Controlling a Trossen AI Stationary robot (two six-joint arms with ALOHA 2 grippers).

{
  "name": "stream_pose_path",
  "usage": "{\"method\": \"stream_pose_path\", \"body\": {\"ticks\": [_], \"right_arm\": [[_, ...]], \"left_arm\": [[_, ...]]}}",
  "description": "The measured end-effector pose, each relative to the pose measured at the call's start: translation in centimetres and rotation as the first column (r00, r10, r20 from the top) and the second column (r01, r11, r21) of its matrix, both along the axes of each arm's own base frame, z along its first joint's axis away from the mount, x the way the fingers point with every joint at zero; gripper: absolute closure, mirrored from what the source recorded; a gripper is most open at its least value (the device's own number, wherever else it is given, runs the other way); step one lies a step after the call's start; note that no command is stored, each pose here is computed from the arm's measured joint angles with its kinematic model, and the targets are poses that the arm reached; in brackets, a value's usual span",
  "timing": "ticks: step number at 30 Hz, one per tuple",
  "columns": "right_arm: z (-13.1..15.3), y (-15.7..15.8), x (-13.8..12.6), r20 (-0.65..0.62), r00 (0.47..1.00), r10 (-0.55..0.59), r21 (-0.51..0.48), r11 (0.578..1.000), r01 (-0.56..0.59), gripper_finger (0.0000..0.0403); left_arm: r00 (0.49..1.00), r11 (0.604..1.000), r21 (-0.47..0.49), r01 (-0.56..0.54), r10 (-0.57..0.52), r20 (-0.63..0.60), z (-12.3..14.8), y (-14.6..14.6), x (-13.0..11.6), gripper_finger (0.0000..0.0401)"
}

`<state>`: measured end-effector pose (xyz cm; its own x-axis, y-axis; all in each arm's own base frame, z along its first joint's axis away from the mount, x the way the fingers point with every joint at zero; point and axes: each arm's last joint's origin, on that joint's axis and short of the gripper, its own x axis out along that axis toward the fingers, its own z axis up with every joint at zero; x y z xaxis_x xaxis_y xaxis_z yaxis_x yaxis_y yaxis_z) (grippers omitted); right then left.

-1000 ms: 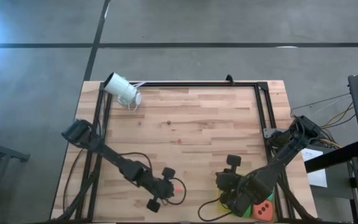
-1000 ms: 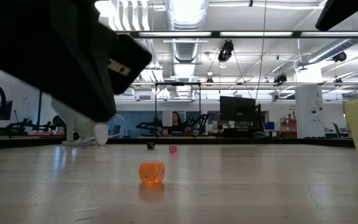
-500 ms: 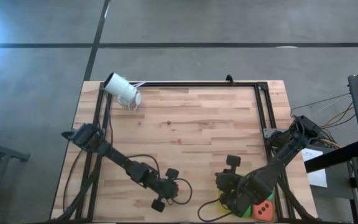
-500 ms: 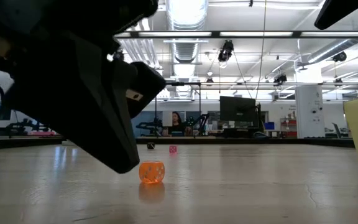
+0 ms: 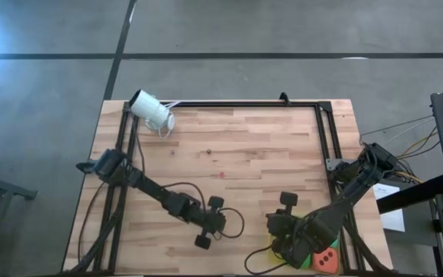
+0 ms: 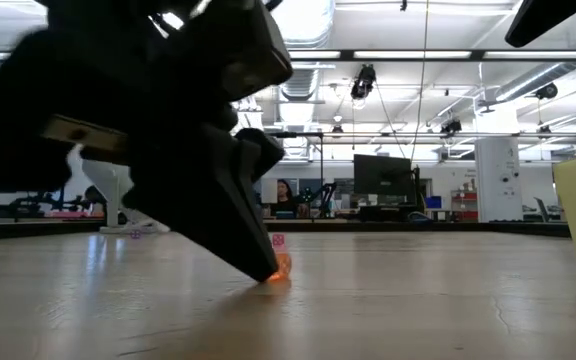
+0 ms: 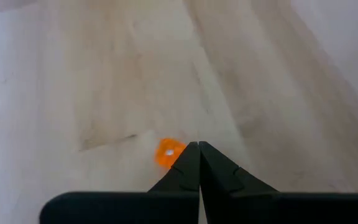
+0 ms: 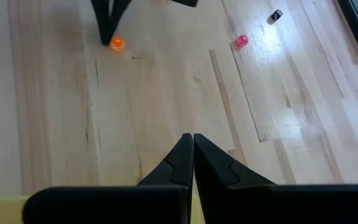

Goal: Pick & Place Dice
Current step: Put the small orange die into the yellow bin

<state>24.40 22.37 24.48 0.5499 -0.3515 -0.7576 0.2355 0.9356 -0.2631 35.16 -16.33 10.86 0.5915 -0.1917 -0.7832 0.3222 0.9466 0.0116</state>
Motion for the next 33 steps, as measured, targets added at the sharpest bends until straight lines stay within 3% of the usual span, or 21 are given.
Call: {"method": "stream_pose_path", "body": {"ticks": [33], "right_arm": [[0.0, 0.0, 0.0, 0.007, 1.0, 0.001, -0.005, 1.0, -0.001, 0.0394]], "left_arm": [[0.993, 0.972, 0.201, -0.118, 0.118, 0.013, 0.0, 11.5, 3.0, 0.0399]]}}
